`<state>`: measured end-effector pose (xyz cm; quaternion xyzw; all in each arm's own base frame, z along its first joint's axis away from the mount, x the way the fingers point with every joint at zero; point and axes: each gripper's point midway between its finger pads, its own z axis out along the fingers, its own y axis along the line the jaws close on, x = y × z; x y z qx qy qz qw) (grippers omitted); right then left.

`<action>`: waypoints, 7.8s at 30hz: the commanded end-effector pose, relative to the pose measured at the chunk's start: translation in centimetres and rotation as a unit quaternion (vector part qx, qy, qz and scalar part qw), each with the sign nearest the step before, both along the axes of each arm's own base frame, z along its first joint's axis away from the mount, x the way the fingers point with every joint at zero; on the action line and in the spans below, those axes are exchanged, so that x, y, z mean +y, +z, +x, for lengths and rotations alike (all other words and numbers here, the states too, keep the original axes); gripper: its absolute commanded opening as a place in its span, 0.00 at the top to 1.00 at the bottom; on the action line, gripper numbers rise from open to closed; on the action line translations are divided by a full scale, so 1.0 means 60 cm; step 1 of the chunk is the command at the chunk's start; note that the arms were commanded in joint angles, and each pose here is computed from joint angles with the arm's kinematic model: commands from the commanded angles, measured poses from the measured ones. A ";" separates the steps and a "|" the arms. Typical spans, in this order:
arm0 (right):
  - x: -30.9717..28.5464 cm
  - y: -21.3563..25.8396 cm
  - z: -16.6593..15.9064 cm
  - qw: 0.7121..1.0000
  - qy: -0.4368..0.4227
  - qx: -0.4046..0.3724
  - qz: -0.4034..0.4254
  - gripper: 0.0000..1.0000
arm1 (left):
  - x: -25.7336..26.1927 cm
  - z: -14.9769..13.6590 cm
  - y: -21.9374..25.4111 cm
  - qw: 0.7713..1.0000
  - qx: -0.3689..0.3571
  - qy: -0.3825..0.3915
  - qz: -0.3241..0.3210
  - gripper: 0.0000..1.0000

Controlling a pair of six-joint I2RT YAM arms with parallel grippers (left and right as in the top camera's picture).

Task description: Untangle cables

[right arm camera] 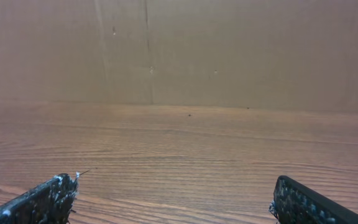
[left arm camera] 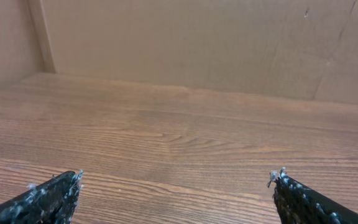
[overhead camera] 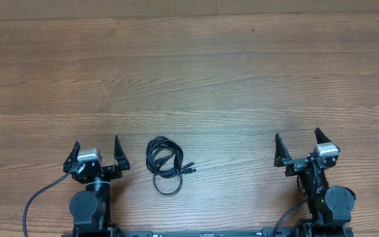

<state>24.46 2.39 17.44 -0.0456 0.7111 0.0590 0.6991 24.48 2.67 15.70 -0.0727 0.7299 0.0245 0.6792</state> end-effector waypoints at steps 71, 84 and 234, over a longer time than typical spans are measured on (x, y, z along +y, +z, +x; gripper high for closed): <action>-0.007 -0.003 0.001 1.000 -0.010 -0.002 -0.001 0.00 | -0.013 -0.003 0.000 1.000 0.012 -0.025 0.008 0.00; -0.007 -0.003 0.001 1.000 -0.010 -0.002 -0.001 0.00 | -0.028 -0.042 0.058 0.994 0.097 -0.049 0.011 0.00; -0.007 -0.003 0.001 1.000 -0.010 -0.002 -0.001 0.00 | -0.308 0.087 -0.163 0.711 0.641 -0.273 -0.095 0.96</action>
